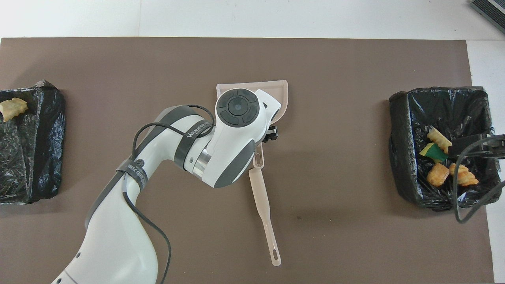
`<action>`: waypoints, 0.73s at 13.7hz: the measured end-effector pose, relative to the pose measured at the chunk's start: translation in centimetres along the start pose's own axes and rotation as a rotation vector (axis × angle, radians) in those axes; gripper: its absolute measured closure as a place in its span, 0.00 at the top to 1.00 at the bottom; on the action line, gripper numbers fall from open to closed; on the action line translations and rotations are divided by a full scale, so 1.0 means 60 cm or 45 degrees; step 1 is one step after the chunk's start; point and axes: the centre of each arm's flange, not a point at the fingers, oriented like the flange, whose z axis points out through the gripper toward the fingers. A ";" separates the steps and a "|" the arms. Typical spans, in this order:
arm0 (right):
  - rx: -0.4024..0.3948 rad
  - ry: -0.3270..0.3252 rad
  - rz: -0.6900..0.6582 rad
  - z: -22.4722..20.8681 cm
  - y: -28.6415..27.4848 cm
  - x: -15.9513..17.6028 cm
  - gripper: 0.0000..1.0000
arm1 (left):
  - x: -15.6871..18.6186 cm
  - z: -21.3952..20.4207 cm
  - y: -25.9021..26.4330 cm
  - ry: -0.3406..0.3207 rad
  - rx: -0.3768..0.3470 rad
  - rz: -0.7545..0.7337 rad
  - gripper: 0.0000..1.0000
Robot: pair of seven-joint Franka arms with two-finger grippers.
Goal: Sweep and dump trash in bin
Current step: 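Carry the dustpan to the table center and lower it with the left gripper, then open the left gripper and withdraw it from the dustpan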
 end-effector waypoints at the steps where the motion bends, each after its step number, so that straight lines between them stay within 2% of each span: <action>1: 0.000 0.000 0.000 0.000 0.000 0.000 1.00 | 0.015 -0.027 -0.026 0.004 0.002 -0.032 0.96; 2: 0.000 0.000 0.000 0.000 0.000 0.000 1.00 | 0.031 -0.048 -0.052 0.011 0.000 -0.066 1.00; 5: 0.000 0.000 0.000 0.000 0.000 0.000 1.00 | 0.079 -0.084 -0.131 0.026 -0.001 -0.154 1.00; 10: 0.000 0.000 0.000 0.000 0.000 0.000 1.00 | 0.141 -0.160 -0.302 0.001 0.028 -0.028 1.00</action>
